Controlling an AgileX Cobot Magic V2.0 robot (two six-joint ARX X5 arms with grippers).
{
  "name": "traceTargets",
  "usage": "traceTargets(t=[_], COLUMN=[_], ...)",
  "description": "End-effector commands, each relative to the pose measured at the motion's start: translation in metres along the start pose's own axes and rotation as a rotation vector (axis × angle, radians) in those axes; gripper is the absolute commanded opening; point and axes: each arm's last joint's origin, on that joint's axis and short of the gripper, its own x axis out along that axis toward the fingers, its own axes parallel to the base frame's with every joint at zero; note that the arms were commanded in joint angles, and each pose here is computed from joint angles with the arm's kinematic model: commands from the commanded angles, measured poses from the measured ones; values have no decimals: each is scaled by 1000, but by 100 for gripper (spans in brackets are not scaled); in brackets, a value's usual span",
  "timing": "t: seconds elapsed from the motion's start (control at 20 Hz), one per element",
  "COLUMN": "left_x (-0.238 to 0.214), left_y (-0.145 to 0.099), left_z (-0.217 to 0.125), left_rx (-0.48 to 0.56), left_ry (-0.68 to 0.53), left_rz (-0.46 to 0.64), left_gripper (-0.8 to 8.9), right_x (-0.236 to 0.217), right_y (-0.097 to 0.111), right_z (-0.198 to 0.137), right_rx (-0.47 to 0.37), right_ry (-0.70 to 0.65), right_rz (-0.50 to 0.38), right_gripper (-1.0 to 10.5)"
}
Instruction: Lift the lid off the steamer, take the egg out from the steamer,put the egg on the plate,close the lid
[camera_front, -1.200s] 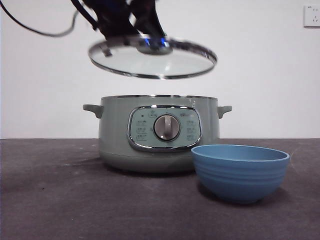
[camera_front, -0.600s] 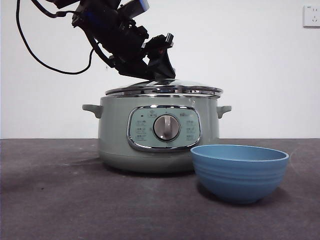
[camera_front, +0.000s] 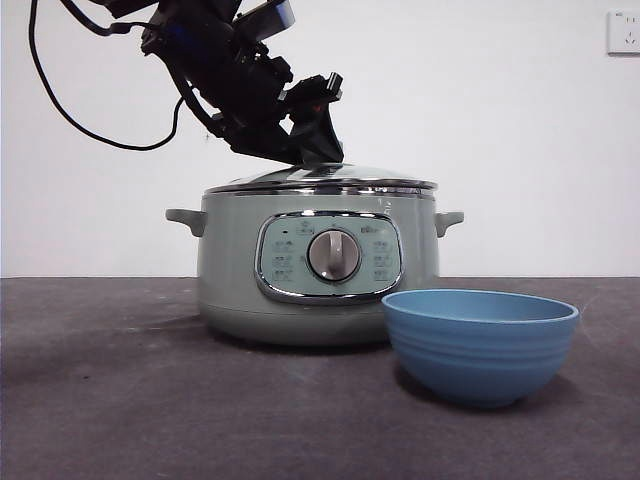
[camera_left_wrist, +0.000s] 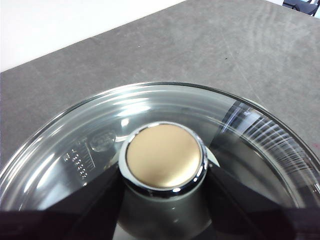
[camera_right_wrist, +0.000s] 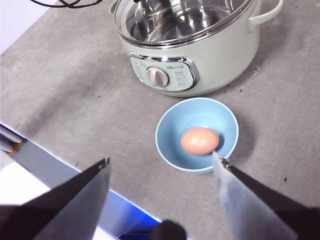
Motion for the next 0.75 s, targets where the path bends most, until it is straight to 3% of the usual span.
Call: traceTargets(t=[0.05,0.55,0.6,0.7,0.75], left_x=[0,0,0,0,0], left_y=[2,1,1,1,1], left_z=[1,-8,-9,-9,-8], left_rx=[11,7,6,6,6], left_ry=[3,98,107,105,99], left_rz=[6,-4,-4,-2,-1], left_gripper=[-8,6,80,455,571], right_x=[2,2,2,2,2], right_y=[0,0,0,0,0], right_z=[-1,-1,-1,-1,-1], right_rx=[5,-3,-3,-3,-5], right_ry=[1,1,1,1,2], right_rz=[4,4,4,4,3], right_gripper=[346,346,346,346,346])
